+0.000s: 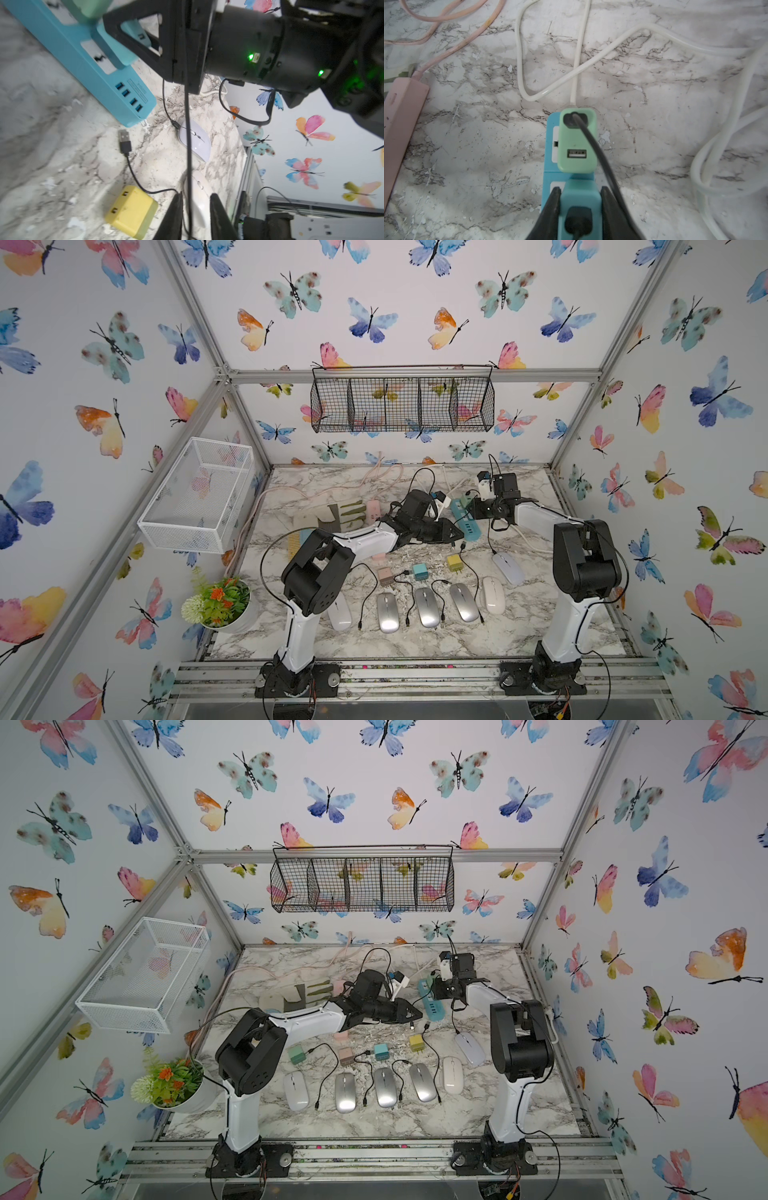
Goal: Unplug the wireless mouse
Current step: Place the power cord at the center of the board, then remove the plug from the socket.
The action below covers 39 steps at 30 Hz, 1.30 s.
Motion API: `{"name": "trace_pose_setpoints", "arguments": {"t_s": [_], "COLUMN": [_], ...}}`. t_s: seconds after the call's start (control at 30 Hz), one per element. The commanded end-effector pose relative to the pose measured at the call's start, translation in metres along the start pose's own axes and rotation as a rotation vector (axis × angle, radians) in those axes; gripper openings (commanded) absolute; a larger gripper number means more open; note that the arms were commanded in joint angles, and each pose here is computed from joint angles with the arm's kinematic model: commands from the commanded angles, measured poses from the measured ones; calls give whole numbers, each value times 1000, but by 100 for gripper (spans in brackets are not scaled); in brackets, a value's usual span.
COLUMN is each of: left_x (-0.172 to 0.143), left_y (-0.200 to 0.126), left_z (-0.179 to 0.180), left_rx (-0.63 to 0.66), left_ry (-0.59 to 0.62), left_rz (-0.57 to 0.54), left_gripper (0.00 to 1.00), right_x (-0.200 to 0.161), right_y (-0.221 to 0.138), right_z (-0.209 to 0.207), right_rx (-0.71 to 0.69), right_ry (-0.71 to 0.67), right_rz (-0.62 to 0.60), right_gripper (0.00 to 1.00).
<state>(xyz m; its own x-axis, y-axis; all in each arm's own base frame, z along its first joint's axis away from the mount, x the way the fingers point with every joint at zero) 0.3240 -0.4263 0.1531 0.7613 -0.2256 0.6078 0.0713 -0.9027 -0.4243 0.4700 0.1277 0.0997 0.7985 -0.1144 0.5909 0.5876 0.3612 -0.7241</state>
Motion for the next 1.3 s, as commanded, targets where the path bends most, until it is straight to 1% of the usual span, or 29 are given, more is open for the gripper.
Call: {"name": "trace_pose_setpoints", "arguments": {"t_s": [0.0,0.07,0.1,0.2,0.3,0.33,0.37,0.47,0.53,0.57,0.67,0.7,0.77,0.8,0.97,1.27], "left_x": [-9,-10,-10,-6,-1,0,9,16,20,22,23,19,19,17,20,15], "left_y": [10,9,5,-10,-25,-29,-40,-54,-59,-59,-52,-44,-33,-27,-7,12], "left_z": [-2,1,4,16,31,37,32,44,50,55,72,83,93,94,94,107], "left_rx": [-21,-9,8,40,36,42,41,66,79,96,167,201,263,271,239,228], "left_ry": [22,28,32,22,3,-2,16,14,11,7,-24,-44,-57,-60,-90,-202], "left_rz": [46,56,53,16,-18,-28,-59,-90,-108,-112,-101,-77,-48,-34,-47,-79], "left_gripper": [50,59,61,59,60,61,64,72,73,71,65,64,65,66,66,68], "right_x": [-3,-6,-6,-8,-10,-11,-11,-12,-13,-13,-15,-16,-16,-17,-18,-25], "right_y": [1,2,3,3,5,5,6,6,7,7,8,8,9,9,10,18], "right_z": [4,3,3,3,3,3,3,3,4,4,6,6,7,7,9,8], "right_rx": [30,27,28,30,39,41,41,44,49,54,67,72,81,86,100,121], "right_ry": [21,21,20,22,26,26,27,28,29,29,41,49,63,70,87,172], "right_rz": [4,12,14,19,28,33,36,37,41,43,43,45,44,45,47,60], "right_gripper": [4,4,4,3,3,3,3,2,2,2,2,2,2,2,2,2]}}
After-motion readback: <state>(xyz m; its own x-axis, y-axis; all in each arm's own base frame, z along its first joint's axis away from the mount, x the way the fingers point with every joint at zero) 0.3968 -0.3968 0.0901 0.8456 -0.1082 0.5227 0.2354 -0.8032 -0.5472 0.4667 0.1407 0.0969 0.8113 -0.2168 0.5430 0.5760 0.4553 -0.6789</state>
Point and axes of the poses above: each gripper's point midway between its finger pads, its own y axis out along the fingers, its own z axis along the line the jaws close on, x = y × z, the point moved 3 cm from there along -y, back along the fingers, and after that the axes turned 13 degrees about y, right-handed, at the moved point
